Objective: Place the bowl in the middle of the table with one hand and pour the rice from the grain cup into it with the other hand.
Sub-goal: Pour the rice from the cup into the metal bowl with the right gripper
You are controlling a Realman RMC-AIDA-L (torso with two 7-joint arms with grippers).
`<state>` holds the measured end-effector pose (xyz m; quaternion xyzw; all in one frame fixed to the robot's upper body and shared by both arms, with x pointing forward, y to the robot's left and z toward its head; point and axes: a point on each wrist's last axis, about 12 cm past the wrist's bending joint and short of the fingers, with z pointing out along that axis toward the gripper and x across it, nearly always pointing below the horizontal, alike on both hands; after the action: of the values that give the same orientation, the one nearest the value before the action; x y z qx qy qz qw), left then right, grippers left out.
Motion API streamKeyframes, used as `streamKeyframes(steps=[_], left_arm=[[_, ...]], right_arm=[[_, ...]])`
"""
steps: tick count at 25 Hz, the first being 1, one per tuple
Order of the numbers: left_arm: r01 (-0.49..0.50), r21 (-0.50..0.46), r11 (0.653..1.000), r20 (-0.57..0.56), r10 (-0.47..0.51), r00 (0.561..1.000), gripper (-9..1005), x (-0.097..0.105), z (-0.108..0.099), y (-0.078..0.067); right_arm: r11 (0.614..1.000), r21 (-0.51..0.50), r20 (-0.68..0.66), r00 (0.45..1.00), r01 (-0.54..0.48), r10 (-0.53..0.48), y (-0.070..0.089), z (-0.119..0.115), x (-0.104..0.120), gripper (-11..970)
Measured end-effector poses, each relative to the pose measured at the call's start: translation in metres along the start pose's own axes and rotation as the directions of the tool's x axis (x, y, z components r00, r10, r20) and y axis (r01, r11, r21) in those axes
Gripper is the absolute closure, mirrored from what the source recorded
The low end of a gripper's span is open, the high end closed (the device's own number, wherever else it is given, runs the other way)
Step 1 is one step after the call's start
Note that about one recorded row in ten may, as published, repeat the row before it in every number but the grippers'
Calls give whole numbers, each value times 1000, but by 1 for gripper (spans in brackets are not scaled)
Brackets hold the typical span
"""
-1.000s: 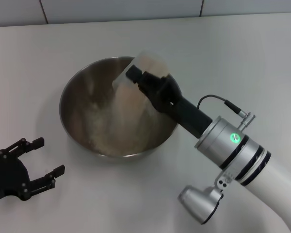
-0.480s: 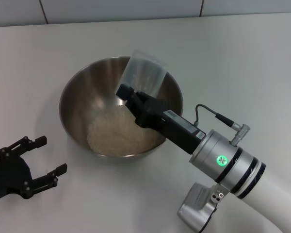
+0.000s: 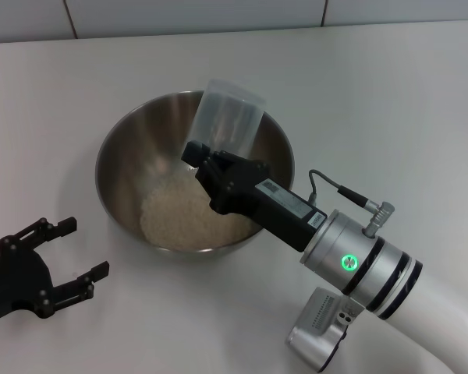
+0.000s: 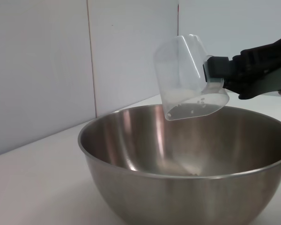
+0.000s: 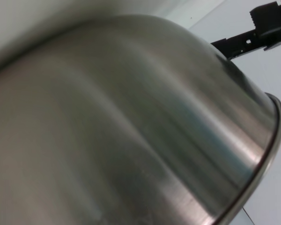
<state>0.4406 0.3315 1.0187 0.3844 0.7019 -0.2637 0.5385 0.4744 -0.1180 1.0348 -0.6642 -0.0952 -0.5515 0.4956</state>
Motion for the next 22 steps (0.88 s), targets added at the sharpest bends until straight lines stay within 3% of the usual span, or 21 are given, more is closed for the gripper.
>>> streamKeyframes(steps=[8, 10, 13, 15, 17, 19, 22], left_arm=[[3, 6, 1000, 5, -3, 1000, 167, -1, -1, 1], [3, 8, 1000, 9, -3, 1000, 167, -2, -1, 1], [3, 7, 1000, 12, -3, 1000, 167, -2, -2, 1], [3, 7, 1000, 13, -4, 1000, 167, -2, -2, 1], [3, 8, 1000, 14, -4, 1000, 167, -2, -2, 1], [3, 9, 1000, 15, -3, 1000, 167, -3, -2, 1], [-4, 9, 1000, 18, 4, 1000, 167, -4, -1, 1]], right_arm=[[997, 3, 10, 997, 80, -80, 2, -1, 0, 947], [1000, 0, -4, 1000, 9, -9, 0, 0, 1, 948], [967, 1, -55, 965, -256, 256, -8, 3, 3, 948], [881, 11, -102, 876, -473, 472, -12, 4, 4, 948], [753, 39, -140, 743, -657, 655, -14, 3, 6, 948], [591, 90, -167, 573, -801, 802, -16, 2, 9, 948], [350, 179, -188, 317, -920, 930, -15, -1, 14, 948]])
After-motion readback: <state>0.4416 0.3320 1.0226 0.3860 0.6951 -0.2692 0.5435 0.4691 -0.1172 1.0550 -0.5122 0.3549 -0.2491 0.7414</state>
